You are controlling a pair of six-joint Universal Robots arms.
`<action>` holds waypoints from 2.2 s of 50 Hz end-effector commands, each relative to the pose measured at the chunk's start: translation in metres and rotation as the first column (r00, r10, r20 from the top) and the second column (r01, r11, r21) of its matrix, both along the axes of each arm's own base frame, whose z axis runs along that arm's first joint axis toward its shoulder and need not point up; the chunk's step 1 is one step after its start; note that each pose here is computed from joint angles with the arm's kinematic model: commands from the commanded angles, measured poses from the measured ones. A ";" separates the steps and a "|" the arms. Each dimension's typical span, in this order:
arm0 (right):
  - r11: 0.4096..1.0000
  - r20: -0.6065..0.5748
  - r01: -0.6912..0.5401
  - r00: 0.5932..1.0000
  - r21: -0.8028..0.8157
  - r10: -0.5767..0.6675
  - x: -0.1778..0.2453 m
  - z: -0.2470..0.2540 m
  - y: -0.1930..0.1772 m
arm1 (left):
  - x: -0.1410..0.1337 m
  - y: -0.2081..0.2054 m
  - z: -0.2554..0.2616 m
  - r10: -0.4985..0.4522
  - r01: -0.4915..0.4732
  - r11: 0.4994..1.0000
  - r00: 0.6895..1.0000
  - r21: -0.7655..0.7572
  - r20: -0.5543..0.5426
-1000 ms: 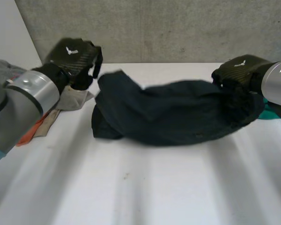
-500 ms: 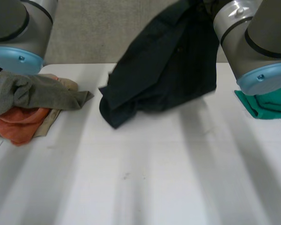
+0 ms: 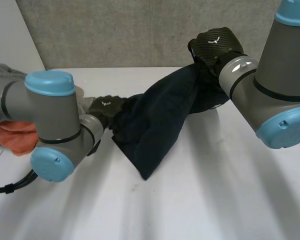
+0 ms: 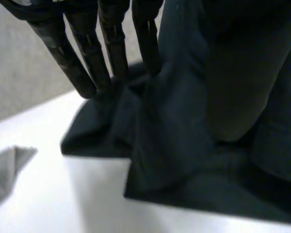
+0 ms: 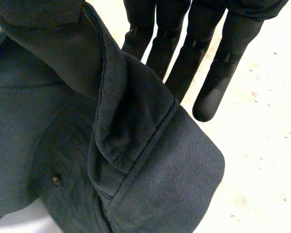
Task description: Fold the laundry.
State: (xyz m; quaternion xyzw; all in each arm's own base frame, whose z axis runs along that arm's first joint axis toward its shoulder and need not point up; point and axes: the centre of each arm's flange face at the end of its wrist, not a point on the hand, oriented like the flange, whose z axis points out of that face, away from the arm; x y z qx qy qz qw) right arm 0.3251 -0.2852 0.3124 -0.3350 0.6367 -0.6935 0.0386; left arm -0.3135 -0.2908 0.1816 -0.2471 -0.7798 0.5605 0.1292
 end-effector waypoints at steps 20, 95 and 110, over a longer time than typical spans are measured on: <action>1.000 -0.009 0.018 1.000 0.013 -0.018 0.000 0.014 0.023 | -0.028 0.053 -0.012 -0.040 0.067 0.967 0.993 0.247 -0.115; 0.842 0.135 -0.062 0.978 -0.536 0.158 0.023 0.028 -0.070 | 0.031 -0.070 0.201 0.084 -0.208 0.705 0.974 -0.678 -0.212; 0.968 -0.123 -0.224 0.964 0.110 0.237 -0.003 -0.145 -0.019 | 0.047 -0.024 0.024 -0.013 0.028 0.968 0.998 -0.247 0.063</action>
